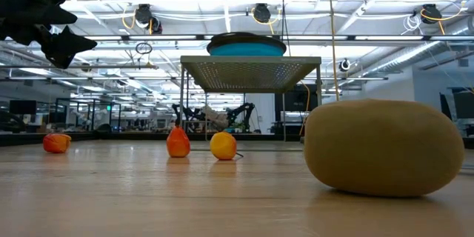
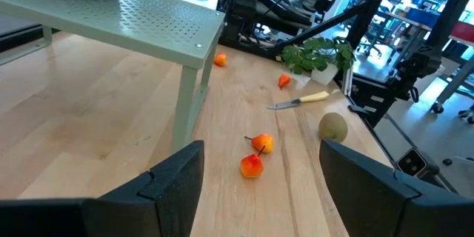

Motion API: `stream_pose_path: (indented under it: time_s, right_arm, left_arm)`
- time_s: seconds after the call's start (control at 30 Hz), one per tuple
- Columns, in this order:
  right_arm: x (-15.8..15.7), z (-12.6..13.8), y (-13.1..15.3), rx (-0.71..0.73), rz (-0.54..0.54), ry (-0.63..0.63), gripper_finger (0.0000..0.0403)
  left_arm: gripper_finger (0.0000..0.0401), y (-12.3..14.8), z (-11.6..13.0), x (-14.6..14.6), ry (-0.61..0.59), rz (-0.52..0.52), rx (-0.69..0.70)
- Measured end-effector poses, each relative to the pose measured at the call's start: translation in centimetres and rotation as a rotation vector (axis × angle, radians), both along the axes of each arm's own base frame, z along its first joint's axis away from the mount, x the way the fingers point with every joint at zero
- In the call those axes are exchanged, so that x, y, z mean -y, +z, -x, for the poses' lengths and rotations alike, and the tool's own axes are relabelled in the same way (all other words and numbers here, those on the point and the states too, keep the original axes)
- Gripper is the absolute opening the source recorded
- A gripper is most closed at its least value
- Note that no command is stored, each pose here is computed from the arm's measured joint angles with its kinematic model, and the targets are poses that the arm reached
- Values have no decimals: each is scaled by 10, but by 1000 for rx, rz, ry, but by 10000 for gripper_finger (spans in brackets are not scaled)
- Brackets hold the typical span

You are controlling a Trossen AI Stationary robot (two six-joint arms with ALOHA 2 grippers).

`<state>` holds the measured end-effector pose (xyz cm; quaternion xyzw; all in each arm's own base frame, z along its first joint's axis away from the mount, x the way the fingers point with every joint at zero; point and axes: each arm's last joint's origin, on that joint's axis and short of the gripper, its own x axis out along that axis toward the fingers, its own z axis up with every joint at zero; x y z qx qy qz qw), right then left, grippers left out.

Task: Pick & Place Fruit
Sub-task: Put the red pomegranate into the blue strainer bowl on the shelf

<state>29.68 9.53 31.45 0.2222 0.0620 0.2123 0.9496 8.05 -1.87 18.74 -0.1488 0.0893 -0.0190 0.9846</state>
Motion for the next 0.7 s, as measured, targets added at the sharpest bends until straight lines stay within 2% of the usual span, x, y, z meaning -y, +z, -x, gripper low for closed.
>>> stream_pose_path:
  time_s: [0.33,0.7]
  right_arm:
    - [1,0,3,247,479,-37,204]
    - [19,-5,3,302,914,-271,205]
  left_arm:
    - [269,-1,0,0,-1,-8,-6]
    - [269,-4,1,0,0,-17,-38]
